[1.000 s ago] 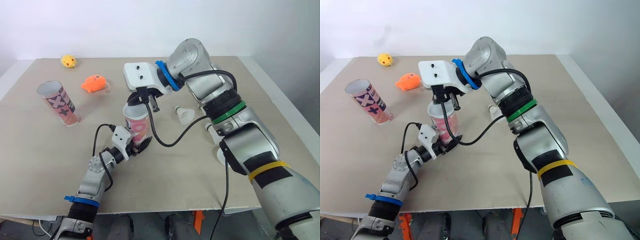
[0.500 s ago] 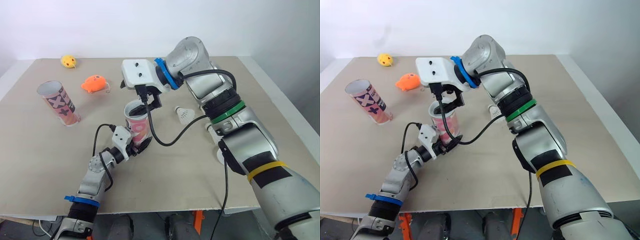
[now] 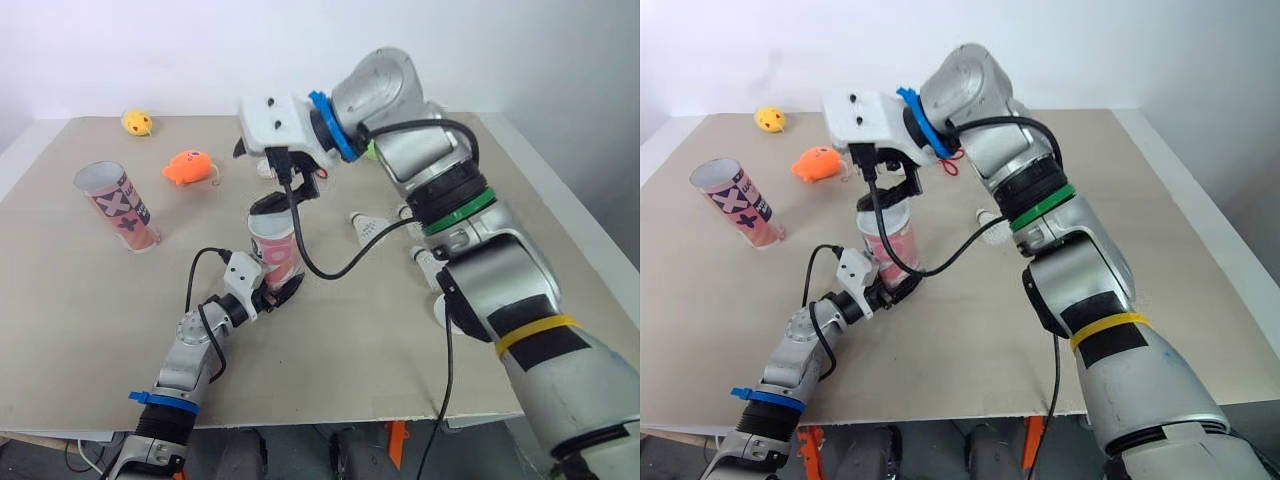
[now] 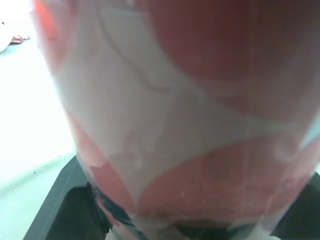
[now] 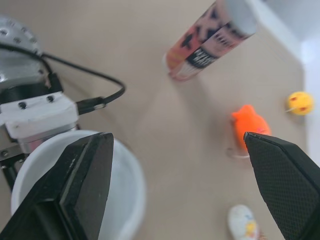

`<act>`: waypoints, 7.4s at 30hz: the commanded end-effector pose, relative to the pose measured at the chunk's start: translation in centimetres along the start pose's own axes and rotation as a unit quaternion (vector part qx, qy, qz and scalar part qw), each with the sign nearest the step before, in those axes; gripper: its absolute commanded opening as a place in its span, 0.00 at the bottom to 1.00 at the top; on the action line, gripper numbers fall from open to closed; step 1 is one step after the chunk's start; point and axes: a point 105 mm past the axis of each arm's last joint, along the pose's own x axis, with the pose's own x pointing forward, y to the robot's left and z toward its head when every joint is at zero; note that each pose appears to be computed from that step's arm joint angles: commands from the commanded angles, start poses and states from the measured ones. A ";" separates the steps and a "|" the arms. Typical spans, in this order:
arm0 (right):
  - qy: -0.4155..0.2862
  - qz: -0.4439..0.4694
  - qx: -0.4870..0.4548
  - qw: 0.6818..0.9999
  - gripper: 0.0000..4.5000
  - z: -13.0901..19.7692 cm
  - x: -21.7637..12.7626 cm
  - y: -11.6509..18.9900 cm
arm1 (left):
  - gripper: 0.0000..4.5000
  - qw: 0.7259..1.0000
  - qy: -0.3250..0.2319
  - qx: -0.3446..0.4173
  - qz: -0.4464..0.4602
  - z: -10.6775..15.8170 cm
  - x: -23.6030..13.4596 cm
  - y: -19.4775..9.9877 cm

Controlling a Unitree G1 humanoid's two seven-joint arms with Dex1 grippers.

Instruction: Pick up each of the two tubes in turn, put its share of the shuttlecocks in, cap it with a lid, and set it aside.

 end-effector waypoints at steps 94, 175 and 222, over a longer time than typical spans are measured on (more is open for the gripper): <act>-0.052 0.216 0.247 0.943 0.02 -6.1 10.3 12.7 | 0.71 0.999 0.039 -0.021 -0.004 -2.3 -0.4 -1.0; -0.242 -0.133 0.221 0.935 0.99 -2.4 -8.0 6.3 | 1.00 0.994 0.055 -0.033 -0.085 0.0 -4.1 -0.5; -0.190 -0.264 0.379 0.866 0.85 -10.3 1.3 16.1 | 1.00 0.983 0.054 0.002 -0.173 7.0 -5.7 2.8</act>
